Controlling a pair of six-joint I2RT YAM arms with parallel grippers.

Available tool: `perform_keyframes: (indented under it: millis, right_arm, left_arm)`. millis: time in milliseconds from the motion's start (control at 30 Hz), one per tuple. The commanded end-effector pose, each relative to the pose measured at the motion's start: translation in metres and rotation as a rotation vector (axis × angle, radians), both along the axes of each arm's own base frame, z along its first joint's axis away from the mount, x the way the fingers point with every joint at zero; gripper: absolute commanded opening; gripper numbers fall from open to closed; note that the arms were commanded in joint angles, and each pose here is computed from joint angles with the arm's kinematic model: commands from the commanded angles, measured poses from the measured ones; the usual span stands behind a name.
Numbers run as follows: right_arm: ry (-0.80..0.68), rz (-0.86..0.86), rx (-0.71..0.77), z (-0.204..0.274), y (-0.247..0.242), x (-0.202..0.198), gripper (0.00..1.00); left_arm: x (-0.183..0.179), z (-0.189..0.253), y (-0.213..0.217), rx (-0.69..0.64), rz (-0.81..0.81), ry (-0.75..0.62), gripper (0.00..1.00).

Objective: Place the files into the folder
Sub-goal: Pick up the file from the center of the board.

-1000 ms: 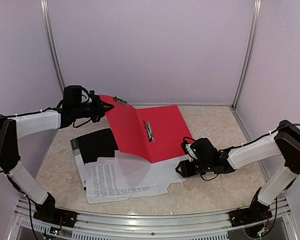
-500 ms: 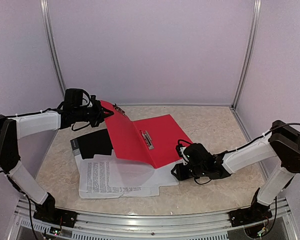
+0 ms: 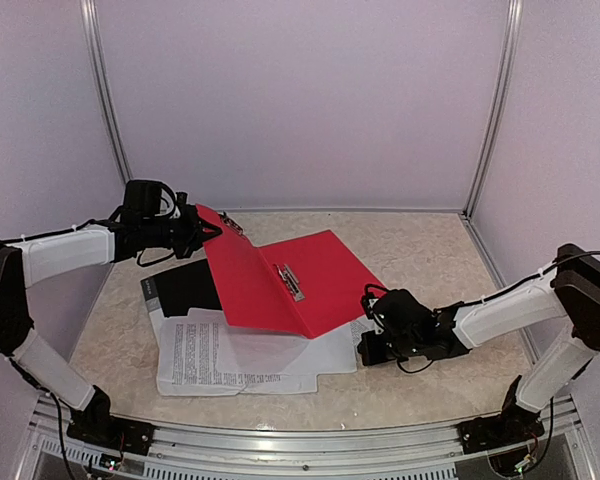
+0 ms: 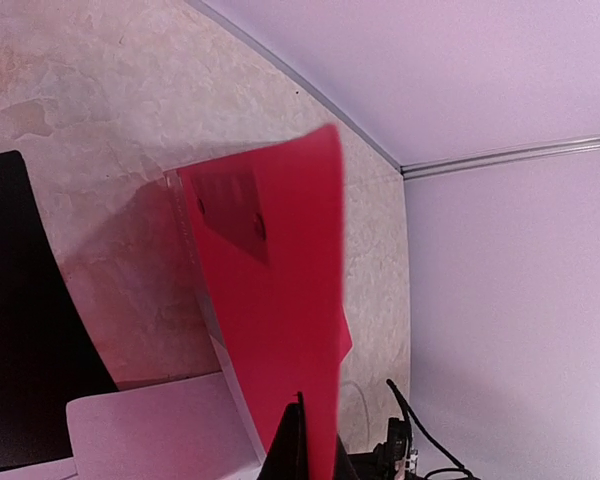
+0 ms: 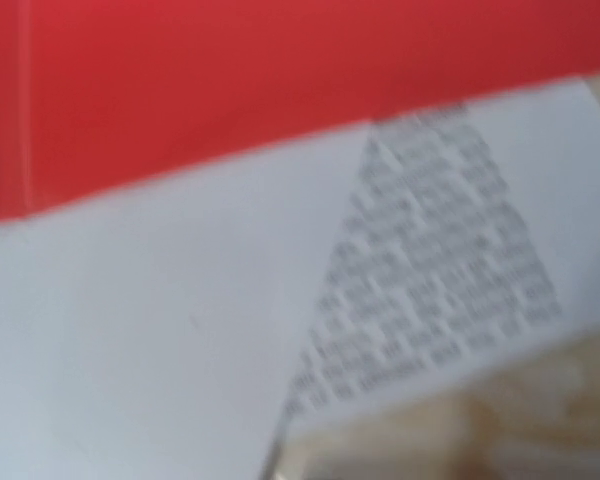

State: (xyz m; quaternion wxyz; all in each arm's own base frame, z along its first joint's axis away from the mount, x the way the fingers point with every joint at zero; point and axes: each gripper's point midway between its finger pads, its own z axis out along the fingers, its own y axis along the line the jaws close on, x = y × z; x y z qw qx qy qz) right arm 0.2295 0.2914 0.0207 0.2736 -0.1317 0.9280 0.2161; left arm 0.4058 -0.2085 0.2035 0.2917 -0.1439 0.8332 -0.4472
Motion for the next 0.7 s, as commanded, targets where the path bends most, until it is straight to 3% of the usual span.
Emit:
perform_keyframes:
  millis: [0,233,300,367,467,667]
  right_arm:
    - [0.057,-0.015,-0.109,-0.009,-0.028,-0.019,0.0]
    - [0.029,0.043,-0.018,0.012,-0.011,-0.021,0.0]
    - [0.01,0.075,-0.003,0.016,-0.003,-0.021,0.1]
    - [0.003,0.101,-0.019,0.015,0.004,-0.019,0.18]
    - [0.005,0.134,-0.065,0.011,0.016,-0.019,0.32]
    - [0.003,0.158,-0.145,0.001,0.029,-0.021,0.45]
  left_arm:
    - [-0.004,0.016,0.005,0.027,-0.01,-0.071,0.0]
    - [-0.007,0.019,0.009,0.055,-0.01,-0.085,0.0]
    - [-0.006,0.023,0.011,0.039,-0.008,-0.091,0.0]
    - [-0.002,0.025,0.014,0.036,-0.003,-0.099,0.09]
    - [0.005,0.02,0.018,0.042,-0.002,-0.071,0.15]
    - [0.009,-0.006,0.041,0.079,0.058,-0.014,0.23]
